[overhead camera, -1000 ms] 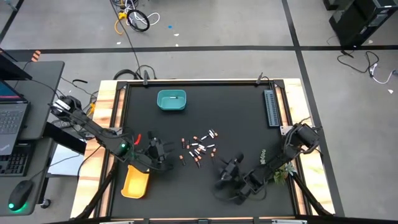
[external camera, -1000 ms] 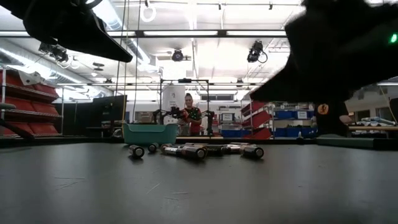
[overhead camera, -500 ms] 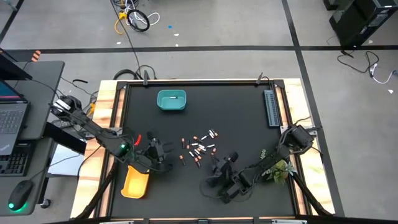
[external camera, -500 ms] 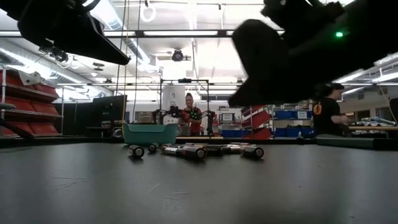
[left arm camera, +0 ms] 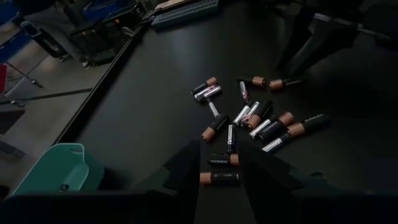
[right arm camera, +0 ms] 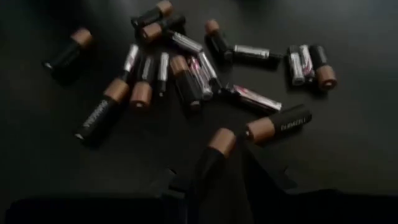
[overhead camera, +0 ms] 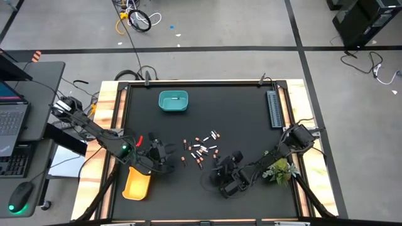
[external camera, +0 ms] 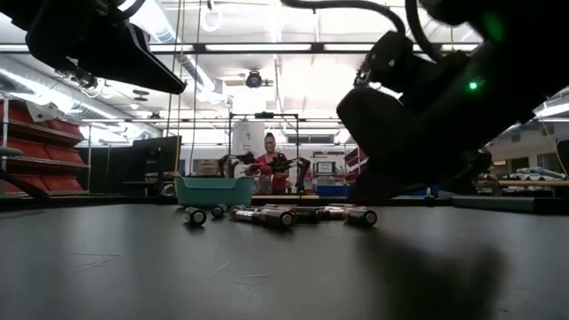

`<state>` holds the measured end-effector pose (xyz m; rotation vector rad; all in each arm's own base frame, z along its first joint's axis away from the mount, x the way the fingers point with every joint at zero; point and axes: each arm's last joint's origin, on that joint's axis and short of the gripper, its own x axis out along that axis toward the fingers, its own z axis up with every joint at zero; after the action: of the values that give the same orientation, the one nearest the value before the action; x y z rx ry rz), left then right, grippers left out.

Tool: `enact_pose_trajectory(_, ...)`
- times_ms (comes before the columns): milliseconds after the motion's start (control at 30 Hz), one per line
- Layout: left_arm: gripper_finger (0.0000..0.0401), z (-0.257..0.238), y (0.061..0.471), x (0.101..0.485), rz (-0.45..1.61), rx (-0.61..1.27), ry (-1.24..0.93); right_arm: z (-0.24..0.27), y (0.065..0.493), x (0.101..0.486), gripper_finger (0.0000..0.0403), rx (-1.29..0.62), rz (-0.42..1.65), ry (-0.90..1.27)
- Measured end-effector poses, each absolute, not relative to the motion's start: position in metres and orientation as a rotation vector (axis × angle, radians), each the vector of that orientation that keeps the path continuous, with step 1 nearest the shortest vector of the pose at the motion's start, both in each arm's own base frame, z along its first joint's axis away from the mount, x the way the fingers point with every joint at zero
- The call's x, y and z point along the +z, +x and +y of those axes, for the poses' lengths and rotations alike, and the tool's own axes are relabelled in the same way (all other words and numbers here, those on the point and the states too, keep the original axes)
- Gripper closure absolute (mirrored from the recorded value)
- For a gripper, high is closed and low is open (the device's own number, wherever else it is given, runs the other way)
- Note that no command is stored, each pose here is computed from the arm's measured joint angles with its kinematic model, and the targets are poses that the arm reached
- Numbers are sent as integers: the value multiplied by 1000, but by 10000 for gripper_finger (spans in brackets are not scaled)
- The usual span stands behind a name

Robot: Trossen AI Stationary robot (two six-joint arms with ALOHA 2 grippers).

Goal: Sort batteries
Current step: Put the black battery into the yellow bin

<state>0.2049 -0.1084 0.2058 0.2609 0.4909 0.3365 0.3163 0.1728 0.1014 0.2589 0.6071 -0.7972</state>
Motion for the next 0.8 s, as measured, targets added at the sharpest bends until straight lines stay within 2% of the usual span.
enact_pose_trajectory(367, 277, -109, 205, 205, 497, 321, 255, 163, 323, 99, 305, -736, 780, 302)
enact_pose_trajectory(467, 277, -109, 205, 205, 497, 320, 254, 159, 325, 100, 323, -697, 853, 291)
enact_pose_trajectory(600, 277, -109, 205, 205, 497, 320, 254, 153, 326, 99, 370, -643, 953, 259)
enact_pose_trajectory(800, 277, -109, 205, 205, 498, 320, 255, 147, 329, 99, 373, -594, 1012, 235)
